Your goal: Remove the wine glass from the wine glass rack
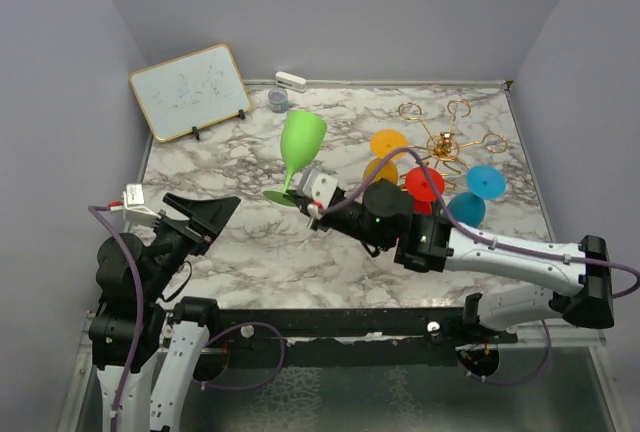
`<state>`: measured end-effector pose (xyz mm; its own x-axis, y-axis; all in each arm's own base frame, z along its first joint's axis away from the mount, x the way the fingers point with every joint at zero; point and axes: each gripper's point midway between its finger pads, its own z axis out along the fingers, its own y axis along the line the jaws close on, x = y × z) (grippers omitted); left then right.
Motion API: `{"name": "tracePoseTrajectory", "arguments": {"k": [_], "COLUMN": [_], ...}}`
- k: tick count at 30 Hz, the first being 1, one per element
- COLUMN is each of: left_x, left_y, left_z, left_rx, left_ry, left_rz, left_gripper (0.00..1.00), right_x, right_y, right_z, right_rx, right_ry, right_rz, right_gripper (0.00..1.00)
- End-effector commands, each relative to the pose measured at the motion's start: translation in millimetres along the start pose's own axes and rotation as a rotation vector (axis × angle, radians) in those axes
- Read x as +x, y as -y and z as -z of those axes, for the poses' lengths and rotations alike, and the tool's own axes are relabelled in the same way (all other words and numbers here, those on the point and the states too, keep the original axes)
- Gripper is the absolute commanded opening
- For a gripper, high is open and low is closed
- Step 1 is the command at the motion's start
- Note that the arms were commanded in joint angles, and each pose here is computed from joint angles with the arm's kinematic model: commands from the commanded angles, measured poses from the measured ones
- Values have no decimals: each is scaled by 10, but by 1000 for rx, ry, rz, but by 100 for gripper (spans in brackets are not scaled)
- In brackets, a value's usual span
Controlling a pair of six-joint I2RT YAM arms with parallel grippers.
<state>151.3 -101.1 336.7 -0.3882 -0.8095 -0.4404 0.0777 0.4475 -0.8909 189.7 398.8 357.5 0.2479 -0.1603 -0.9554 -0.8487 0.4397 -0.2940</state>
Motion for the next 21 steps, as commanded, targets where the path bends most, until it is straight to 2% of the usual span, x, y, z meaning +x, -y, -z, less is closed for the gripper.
{"name": "tracePoseTrajectory", "arguments": {"k": [1, 4, 8, 14, 21], "left_x": [244, 336, 466, 596, 595], "left_y": [157, 194, 167, -3, -19], "left_z": [131, 130, 105, 74, 27], "left_rx": [26, 54, 81, 51, 58], "left_ry": [-142, -199, -269, -313, -315], "left_rz": [187, 255, 333, 367, 381], "left_gripper": [79, 79, 78, 78, 77], "right_x": [-218, -129, -38, -65, 153], "right_y": [187, 22, -100, -333, -669], "right_z": [129, 199, 189, 193, 84], "right_rx": [260, 282, 309, 322, 271], "right_ry": [177, 245, 263, 339, 304], "right_rz": [249, 335, 403, 483, 556], "right_gripper": [1, 1, 1, 1, 1]}}
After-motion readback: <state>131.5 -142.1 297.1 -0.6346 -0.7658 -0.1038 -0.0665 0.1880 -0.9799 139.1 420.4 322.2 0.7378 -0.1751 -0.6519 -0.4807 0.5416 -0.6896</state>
